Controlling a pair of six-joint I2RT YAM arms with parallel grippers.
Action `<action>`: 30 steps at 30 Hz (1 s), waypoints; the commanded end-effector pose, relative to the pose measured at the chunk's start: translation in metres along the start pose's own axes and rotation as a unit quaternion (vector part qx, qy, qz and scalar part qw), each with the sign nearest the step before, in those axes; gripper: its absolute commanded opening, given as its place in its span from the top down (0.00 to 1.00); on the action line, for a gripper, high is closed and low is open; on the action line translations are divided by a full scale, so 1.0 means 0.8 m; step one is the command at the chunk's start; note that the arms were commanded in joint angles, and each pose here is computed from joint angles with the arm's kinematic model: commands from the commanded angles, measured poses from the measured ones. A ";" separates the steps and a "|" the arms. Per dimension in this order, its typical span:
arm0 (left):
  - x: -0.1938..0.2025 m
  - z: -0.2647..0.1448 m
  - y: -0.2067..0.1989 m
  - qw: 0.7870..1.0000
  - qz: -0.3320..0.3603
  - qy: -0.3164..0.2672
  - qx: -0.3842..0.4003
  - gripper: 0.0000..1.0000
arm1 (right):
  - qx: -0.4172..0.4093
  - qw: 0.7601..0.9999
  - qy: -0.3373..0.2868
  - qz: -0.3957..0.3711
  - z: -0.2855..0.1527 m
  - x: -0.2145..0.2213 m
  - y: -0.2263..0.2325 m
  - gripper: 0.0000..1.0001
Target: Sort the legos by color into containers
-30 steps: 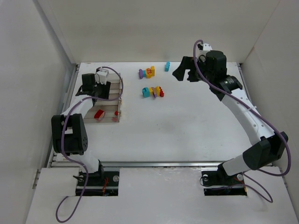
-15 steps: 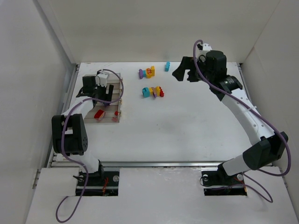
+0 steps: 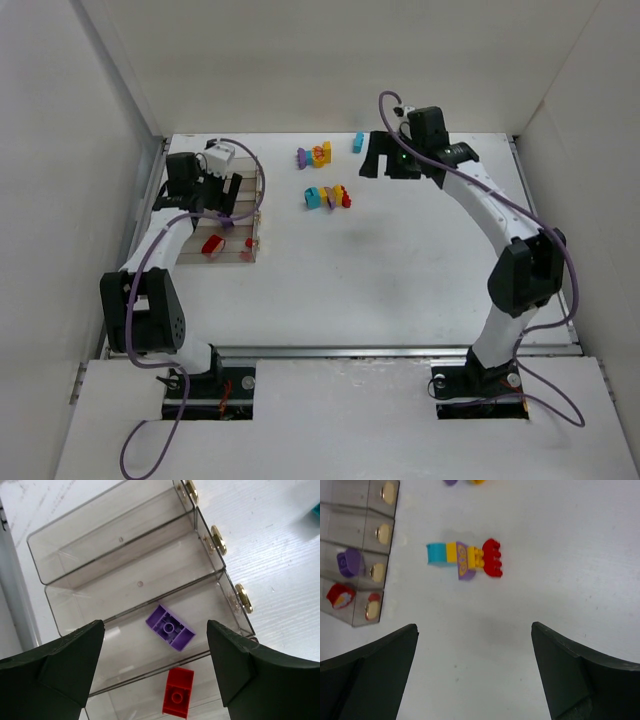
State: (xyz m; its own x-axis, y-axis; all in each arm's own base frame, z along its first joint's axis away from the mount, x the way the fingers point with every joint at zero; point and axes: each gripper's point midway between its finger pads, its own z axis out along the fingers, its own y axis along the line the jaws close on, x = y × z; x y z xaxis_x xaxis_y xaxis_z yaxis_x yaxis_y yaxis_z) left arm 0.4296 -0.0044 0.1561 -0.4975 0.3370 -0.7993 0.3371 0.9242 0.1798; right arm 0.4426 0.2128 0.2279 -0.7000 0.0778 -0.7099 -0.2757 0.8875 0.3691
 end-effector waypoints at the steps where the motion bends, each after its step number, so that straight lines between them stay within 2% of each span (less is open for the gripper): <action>1: -0.056 -0.022 0.004 0.998 0.036 -0.053 0.001 0.19 | 0.007 0.998 -0.062 0.005 -0.006 -0.071 0.001 0.00; 2: -0.058 -0.022 -0.001 0.998 0.039 -0.054 0.005 0.19 | 0.009 0.997 -0.080 0.003 -0.008 -0.093 0.005 0.00; 5: -0.063 -0.022 -0.006 0.998 0.042 -0.055 0.010 0.19 | 0.047 0.996 -0.075 0.033 0.039 -0.099 -0.018 0.00; 6: -0.065 -0.024 -0.006 0.998 0.042 -0.055 0.010 0.19 | 0.052 0.993 -0.102 0.038 0.040 -0.126 -0.015 0.00; 7: -0.065 -0.024 -0.006 0.998 0.042 -0.055 0.010 0.19 | 0.078 0.991 -0.088 0.063 0.071 -0.116 -0.039 0.00; 9: -0.066 -0.026 -0.006 0.998 0.042 -0.053 0.011 0.19 | 0.112 0.983 -0.123 0.079 0.084 -0.142 -0.055 0.00; 10: -0.064 -0.026 -0.007 0.998 0.041 -0.049 0.012 0.19 | 0.134 0.980 -0.111 0.099 0.118 -0.126 -0.074 0.00; 13: -0.063 -0.026 -0.005 0.998 0.040 -0.047 0.008 0.19 | 0.170 0.963 -0.159 0.135 0.148 -0.144 -0.100 0.00; 14: -0.060 -0.022 -0.005 0.998 0.039 -0.043 0.010 0.19 | 0.169 0.956 -0.176 0.161 0.172 -0.143 -0.107 0.00; 18: -0.056 -0.023 -0.005 0.999 0.038 -0.037 0.008 0.19 | 0.154 0.929 -0.243 0.235 0.214 -0.157 -0.113 0.00; 22: -0.059 -0.022 0.002 0.999 0.042 -0.033 -0.002 0.19 | 0.110 0.913 -0.280 0.275 0.255 -0.167 -0.088 0.00; 23: -0.055 -0.019 0.004 0.999 0.041 -0.027 -0.005 0.19 | 0.093 0.906 -0.300 0.284 0.253 -0.183 -0.072 0.00; 24: -0.060 -0.020 0.005 0.999 0.042 -0.031 -0.007 0.19 | 0.089 0.897 -0.295 0.316 0.274 -0.170 -0.079 0.00; 28: -0.062 -0.016 0.014 0.999 0.042 -0.026 -0.021 0.19 | 0.076 0.865 -0.294 0.401 0.300 -0.150 -0.088 0.00; 30: -0.063 -0.014 0.015 0.999 0.042 -0.026 -0.021 0.19 | 0.089 0.855 -0.302 0.411 0.304 -0.146 -0.098 0.00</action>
State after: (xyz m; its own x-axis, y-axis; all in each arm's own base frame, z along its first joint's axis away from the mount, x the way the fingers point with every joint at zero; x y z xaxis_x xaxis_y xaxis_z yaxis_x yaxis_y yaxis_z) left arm 0.4387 -0.0117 0.1839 -0.4658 0.3982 -0.7902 0.3639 0.9002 0.2391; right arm 0.6881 0.2423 0.0853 -0.2851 0.7780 -0.5599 0.3395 0.6282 0.7000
